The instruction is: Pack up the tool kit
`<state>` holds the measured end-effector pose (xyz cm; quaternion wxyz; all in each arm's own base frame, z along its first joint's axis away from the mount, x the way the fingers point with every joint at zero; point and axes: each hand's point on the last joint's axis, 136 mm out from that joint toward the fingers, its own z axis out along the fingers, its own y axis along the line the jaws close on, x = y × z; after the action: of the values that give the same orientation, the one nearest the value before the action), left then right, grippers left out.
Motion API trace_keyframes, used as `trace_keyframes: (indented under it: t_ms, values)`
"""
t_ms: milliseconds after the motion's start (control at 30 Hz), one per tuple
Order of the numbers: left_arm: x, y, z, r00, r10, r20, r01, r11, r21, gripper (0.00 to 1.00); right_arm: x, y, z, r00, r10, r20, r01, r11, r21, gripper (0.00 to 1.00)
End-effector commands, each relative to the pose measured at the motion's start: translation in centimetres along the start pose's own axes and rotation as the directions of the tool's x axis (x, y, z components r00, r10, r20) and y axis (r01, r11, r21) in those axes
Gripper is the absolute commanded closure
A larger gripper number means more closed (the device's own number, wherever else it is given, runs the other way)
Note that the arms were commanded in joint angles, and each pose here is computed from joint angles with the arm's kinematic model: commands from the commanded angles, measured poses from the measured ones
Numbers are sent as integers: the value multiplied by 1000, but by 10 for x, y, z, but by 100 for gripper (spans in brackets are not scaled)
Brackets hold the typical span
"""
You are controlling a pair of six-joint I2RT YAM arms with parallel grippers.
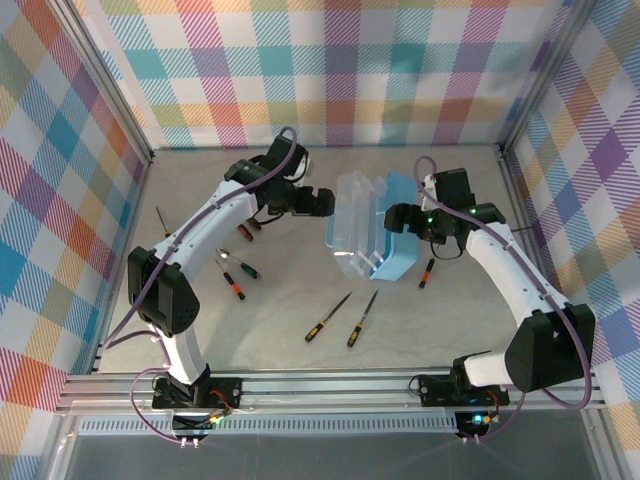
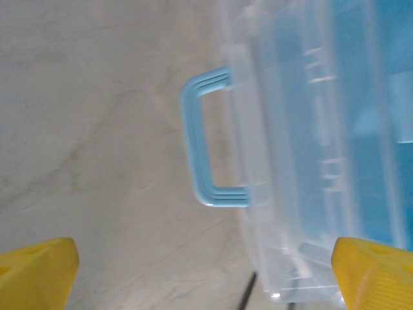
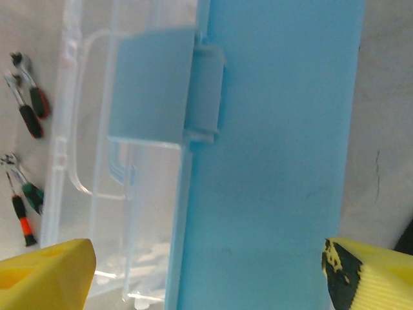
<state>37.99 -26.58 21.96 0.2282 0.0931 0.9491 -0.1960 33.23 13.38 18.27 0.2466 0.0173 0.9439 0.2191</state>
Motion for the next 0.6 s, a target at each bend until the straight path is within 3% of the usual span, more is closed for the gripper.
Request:
trace_keyframes:
  t_ms: [0, 333, 567]
  values:
    - [0, -33, 6, 1000, -16, -2, 16, 993, 119, 0, 18, -7, 2, 998, -37, -46, 39, 998, 40, 10]
    - [17, -46, 57, 995, 18, -98, -10, 996, 88, 0, 33, -21, 4, 998, -32, -57, 37, 995, 89, 12]
    - [20, -51, 71, 994, 11, -111, 0, 995, 101, 0, 34, -21, 18, 996, -29, -82, 35, 997, 72, 15]
